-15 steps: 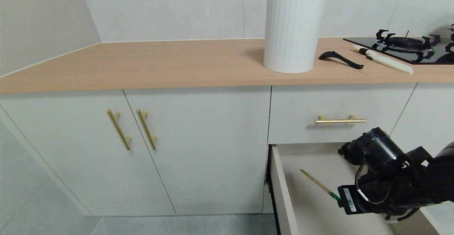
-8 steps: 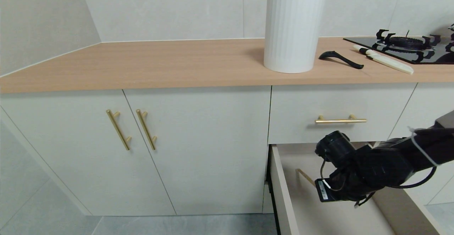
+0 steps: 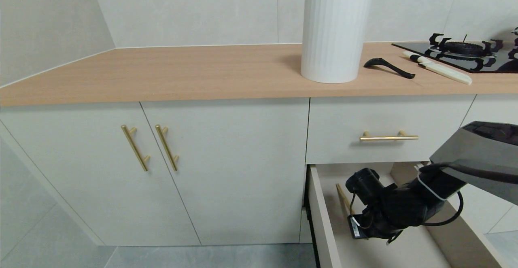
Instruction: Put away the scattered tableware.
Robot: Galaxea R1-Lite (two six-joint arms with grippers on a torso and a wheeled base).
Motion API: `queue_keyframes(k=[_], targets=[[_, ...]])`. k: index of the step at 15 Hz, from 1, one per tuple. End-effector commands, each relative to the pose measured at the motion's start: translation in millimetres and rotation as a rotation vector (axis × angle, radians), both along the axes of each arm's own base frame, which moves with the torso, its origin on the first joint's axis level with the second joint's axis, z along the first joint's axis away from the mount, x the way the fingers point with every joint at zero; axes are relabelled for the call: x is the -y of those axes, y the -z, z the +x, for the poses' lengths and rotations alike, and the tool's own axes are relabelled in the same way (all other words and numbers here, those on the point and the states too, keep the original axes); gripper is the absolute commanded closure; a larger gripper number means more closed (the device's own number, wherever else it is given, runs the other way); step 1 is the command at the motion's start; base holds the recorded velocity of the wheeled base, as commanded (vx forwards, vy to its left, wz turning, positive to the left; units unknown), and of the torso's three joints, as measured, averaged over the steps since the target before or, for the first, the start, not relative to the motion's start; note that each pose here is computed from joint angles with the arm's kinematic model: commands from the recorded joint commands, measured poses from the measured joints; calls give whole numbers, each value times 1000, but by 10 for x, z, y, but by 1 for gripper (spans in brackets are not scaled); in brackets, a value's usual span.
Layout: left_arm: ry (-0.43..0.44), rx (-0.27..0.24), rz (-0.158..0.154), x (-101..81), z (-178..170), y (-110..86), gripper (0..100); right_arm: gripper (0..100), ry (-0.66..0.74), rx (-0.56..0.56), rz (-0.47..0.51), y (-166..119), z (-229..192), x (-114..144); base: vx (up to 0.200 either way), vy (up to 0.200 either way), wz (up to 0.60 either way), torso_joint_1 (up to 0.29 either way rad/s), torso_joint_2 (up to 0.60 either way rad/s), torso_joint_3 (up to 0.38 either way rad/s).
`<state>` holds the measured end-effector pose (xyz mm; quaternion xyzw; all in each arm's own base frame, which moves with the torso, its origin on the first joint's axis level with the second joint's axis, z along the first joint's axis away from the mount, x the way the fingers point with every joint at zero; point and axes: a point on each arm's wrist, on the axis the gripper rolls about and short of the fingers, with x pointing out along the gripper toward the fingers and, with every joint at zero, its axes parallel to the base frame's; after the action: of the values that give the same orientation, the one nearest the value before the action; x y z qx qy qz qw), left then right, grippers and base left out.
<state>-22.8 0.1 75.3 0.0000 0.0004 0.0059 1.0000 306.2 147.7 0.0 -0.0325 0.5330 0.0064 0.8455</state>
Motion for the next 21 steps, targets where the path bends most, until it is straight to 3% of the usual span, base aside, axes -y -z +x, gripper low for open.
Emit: queue_keyframes(k=[1,10,11,15,17,21], targets=[[-1,-1,0,0,0,0,0,100,-1,-20,-12,182,5,-6,0,0,0,0,0,0],[-1,1,0,0,0,-1,0,100,19,8,-22,324,90,16,0,0,0,0,0,0],[-1,1,0,0,0,-1,0,0,19,8,-22,324,90,16,0,0,0,0,0,0],[-1,1,0,0,0,-1,0,0,18,32,-10,274,92,9,0,0,0,0,0,0],[-1,-1,0,0,0,0,0,0,1,105,23,-158,-70,80,0,0,0,0,0,0],[-1,1,0,0,0,-1,0,0,-59,377,104,-1200,-432,313,0,0,0,0,0,0]])
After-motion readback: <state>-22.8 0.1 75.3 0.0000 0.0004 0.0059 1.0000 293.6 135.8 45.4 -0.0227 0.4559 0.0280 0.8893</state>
